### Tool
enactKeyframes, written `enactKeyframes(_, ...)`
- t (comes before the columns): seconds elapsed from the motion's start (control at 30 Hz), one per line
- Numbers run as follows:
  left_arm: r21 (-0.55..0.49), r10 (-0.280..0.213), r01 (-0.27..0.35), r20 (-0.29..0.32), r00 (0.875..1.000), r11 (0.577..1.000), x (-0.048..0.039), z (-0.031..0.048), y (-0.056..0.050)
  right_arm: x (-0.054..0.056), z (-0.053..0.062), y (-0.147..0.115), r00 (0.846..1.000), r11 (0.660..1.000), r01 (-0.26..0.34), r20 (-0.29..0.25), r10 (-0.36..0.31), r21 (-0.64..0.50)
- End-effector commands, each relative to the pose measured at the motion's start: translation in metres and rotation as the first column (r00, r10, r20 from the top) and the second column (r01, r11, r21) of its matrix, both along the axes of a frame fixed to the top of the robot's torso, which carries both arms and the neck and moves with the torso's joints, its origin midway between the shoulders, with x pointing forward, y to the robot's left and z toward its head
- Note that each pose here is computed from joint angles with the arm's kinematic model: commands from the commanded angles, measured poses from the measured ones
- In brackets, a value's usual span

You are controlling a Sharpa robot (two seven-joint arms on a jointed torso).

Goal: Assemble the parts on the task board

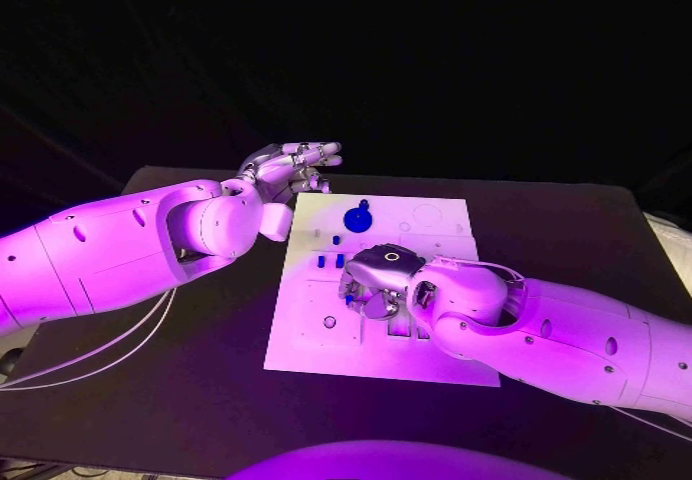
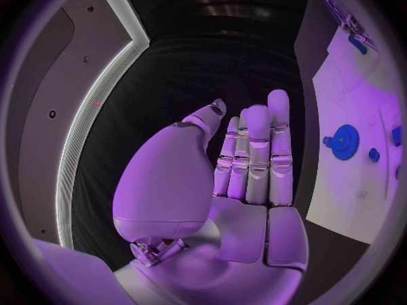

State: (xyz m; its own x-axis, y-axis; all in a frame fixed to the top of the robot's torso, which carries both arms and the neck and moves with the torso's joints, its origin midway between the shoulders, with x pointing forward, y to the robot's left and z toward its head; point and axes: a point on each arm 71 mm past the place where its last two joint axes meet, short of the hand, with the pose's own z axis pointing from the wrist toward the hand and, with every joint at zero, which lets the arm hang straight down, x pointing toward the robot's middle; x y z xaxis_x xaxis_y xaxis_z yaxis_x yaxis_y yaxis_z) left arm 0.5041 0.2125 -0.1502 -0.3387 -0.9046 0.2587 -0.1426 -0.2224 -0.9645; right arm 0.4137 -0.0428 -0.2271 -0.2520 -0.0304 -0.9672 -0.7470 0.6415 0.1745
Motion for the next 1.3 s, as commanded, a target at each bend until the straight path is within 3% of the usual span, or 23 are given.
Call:
enactKeyframes(0.03,-0.011,-0.018,0.018,0.001,1.0,1.0,-0.0008,0.0009,-0.002,0.001,-0.004,-0.003,1.0,1.0,0.026,0.017,-0.026,-0.016)
enactKeyframes(0.37,-0.01,-0.017,0.017,-0.001,1.0,1.0,-0.0005,0.0006,-0.002,-0.004,0.009,-0.014,0.997,0.991,0.038,0.064,-0.047,0.128)
enactKeyframes(0.6,-0.008,-0.013,0.013,-0.001,1.0,1.0,0.0002,-0.0004,0.0,0.0,0.038,-0.046,0.993,0.974,0.081,0.064,-0.097,0.213)
enactKeyframes(0.8,-0.007,-0.012,0.012,-0.002,1.0,1.0,0.0,-0.0013,0.001,0.013,0.057,-0.089,0.986,0.977,0.154,0.036,-0.16,0.147)
enactKeyframes(1.03,-0.007,-0.012,0.012,-0.005,1.0,1.0,-0.0002,-0.0038,0.0,0.026,0.058,-0.127,0.975,0.976,0.217,0.042,-0.219,0.031)
enactKeyframes(1.3,-0.008,-0.018,0.018,-0.011,1.0,1.0,-0.0006,-0.0065,-0.002,0.033,0.054,-0.134,0.97,0.971,0.235,0.066,-0.232,-0.035)
